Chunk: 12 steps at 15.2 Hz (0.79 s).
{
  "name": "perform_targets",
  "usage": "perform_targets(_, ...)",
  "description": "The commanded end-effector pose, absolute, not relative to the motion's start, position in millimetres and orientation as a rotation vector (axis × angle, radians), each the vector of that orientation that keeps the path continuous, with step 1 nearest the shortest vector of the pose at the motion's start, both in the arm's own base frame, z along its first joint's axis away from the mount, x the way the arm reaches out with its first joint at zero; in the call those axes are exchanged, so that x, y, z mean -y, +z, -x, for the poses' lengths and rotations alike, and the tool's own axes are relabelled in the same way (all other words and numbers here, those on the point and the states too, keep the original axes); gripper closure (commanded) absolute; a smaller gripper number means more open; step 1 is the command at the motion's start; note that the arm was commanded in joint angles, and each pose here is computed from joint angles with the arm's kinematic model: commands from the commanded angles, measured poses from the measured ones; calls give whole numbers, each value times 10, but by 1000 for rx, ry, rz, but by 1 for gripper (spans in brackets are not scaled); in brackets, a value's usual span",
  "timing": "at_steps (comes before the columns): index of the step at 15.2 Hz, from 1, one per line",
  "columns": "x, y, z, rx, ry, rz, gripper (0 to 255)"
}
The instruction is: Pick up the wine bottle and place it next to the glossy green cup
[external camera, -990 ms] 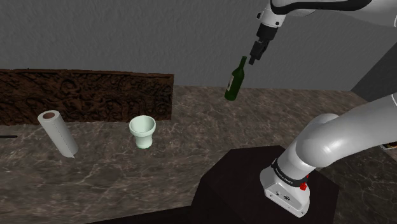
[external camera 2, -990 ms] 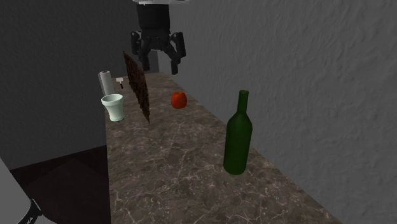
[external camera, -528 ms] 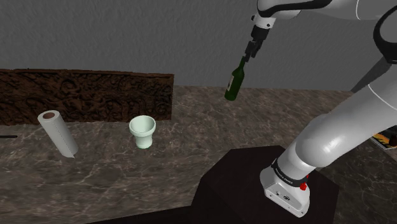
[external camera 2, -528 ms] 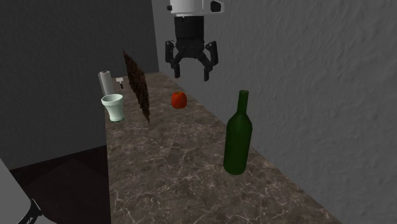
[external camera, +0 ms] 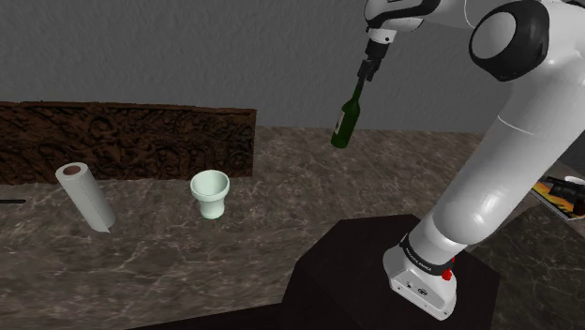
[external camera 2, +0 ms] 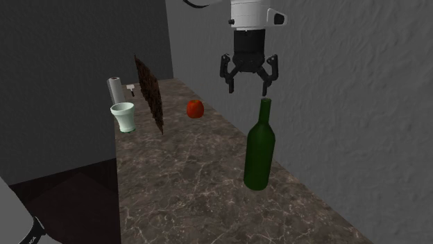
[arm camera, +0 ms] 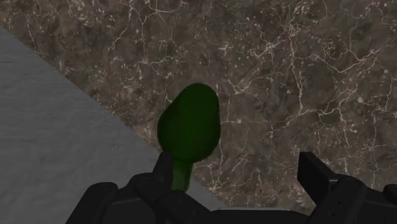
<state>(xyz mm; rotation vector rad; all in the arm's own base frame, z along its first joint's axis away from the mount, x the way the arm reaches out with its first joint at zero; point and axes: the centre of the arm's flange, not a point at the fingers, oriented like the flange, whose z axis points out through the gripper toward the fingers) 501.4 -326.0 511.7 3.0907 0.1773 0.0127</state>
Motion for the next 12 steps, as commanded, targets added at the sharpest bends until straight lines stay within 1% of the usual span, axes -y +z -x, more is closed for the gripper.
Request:
perform_targets(1, 3455, 5056, -5143, -177, 13, -3085, 0)
perform_targets(3, 3661, 4998, -5285, -175, 12, -3080, 0)
perform_targets(12, 3701, 4594, -5300, -175, 12, -3079, 0)
